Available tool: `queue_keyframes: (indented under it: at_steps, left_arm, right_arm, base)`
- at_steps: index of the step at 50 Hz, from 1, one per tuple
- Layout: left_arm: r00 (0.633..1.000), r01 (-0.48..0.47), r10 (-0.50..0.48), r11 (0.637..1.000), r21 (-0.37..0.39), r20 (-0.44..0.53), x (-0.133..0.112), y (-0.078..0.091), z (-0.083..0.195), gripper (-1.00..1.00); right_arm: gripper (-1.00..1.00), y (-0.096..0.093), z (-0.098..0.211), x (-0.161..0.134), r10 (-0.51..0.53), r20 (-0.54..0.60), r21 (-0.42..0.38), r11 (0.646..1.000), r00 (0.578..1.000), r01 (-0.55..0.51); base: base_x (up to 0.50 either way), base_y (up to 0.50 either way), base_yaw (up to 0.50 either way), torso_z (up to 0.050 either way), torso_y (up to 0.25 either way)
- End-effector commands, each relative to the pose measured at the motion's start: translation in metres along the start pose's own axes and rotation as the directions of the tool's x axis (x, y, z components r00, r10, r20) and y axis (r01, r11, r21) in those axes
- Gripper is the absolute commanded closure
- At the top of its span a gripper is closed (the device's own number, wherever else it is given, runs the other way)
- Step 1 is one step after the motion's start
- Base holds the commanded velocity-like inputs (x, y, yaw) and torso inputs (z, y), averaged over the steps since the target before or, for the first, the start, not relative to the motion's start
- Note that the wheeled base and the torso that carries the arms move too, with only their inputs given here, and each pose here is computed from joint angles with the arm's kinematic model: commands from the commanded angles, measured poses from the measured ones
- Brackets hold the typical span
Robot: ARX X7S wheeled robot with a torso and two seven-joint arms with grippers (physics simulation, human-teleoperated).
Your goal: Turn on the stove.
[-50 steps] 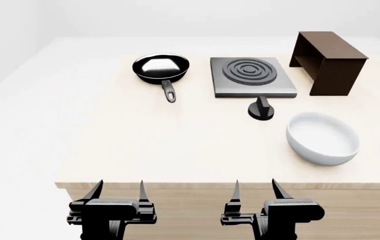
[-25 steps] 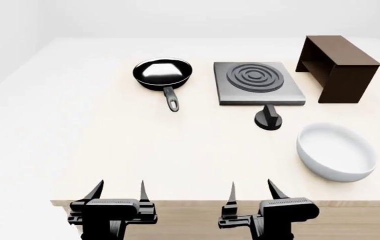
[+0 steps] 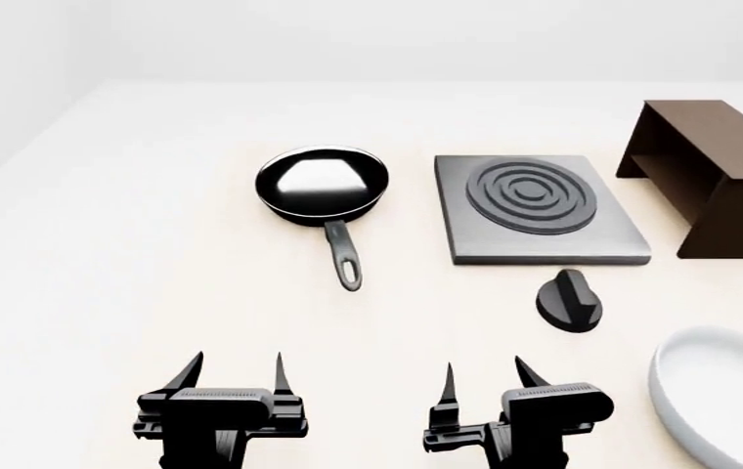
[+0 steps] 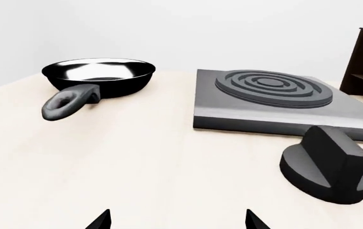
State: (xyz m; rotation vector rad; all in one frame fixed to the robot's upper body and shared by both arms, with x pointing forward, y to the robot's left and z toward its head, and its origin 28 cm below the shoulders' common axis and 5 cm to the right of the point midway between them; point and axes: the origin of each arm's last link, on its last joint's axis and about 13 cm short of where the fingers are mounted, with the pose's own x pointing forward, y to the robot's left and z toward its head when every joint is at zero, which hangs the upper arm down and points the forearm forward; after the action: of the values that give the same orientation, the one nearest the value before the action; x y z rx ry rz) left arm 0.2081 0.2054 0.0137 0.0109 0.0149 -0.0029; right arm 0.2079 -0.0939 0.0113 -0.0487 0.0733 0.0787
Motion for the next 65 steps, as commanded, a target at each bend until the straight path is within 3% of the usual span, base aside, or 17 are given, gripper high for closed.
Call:
queue_keyframes:
  at_steps: [1,31,35,65]
  left_arm:
    - [1.000,0.000,0.000,1.000,0.001,-0.001,0.000,0.000,0.000,-1.00]
    - [1.000,0.000,0.000,1.000,0.001,-0.001,0.000,0.000,0.000,-1.00]
    - [1.000,0.000,0.000,1.000,0.001,-0.001,0.000,0.000,0.000,-1.00]
    - [1.000,0.001,-0.001,1.000,-0.003,-0.001,0.003,-0.004,-0.002,-1.00]
  right_arm:
    - [-1.00,0.000,0.000,0.000,0.001,-0.009,0.009,1.000,1.000,0.000]
    - [-1.00,-0.001,0.001,0.000,-0.007,-0.001,0.022,1.000,1.000,0.007]
    - [-1.00,-0.001,0.000,0.002,-0.037,0.026,-0.009,0.999,0.999,0.038]
    - [-1.00,-0.010,0.005,0.018,-0.112,-0.041,0.029,0.993,0.993,0.113]
  base:
    - [0.50,0.04,0.00,0.000,0.000]
    - [0.50,0.04,0.00,0.000,0.001]
    - [0.41,0.04,0.00,0.000,0.000]
    - [0.00,0.00,0.00,0.000,0.000]
